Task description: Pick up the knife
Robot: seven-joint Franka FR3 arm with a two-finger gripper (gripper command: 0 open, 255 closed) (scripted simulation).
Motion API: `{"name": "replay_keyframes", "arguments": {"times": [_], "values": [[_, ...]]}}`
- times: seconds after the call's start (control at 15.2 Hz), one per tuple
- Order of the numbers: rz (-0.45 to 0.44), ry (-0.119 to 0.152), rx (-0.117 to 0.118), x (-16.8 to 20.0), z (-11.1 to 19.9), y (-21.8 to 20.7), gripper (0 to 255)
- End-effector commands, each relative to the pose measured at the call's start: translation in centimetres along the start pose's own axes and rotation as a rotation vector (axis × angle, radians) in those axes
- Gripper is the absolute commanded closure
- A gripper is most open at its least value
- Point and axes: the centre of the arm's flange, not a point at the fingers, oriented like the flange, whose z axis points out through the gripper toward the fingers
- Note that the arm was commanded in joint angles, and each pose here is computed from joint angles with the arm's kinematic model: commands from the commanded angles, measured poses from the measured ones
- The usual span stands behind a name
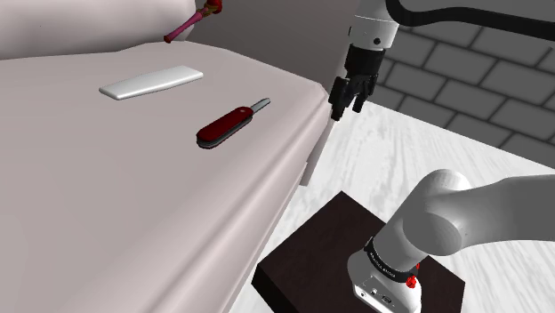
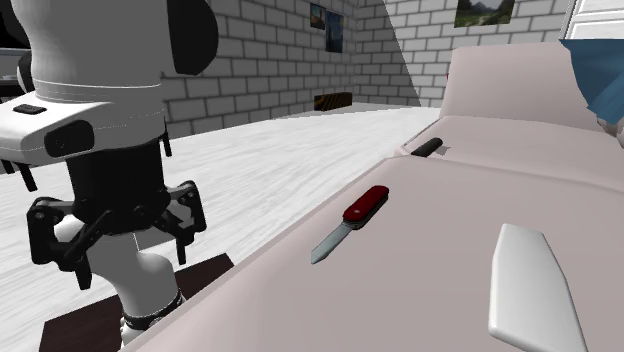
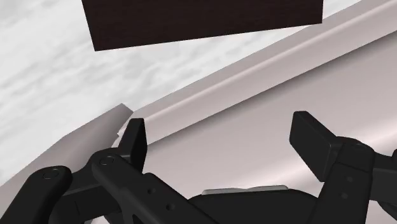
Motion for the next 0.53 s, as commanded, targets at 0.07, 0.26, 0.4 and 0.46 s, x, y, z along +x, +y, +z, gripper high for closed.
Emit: {"name": "replay_keyframes", "arguments": {"times": [0.07, 0.26, 0.4, 0.46], "values": [[0.040, 0.003, 0.004, -0.3, -0.3, -1.2, 0], [0.160, 0.012, 0.016, -1.0, -1.3, -4.8, 0], [0.239, 0.017, 0.024, -1.3, -2.0, -7.3, 0], [0.279, 0.020, 0.028, -1.3, -2.3, -8.5, 0]]}}
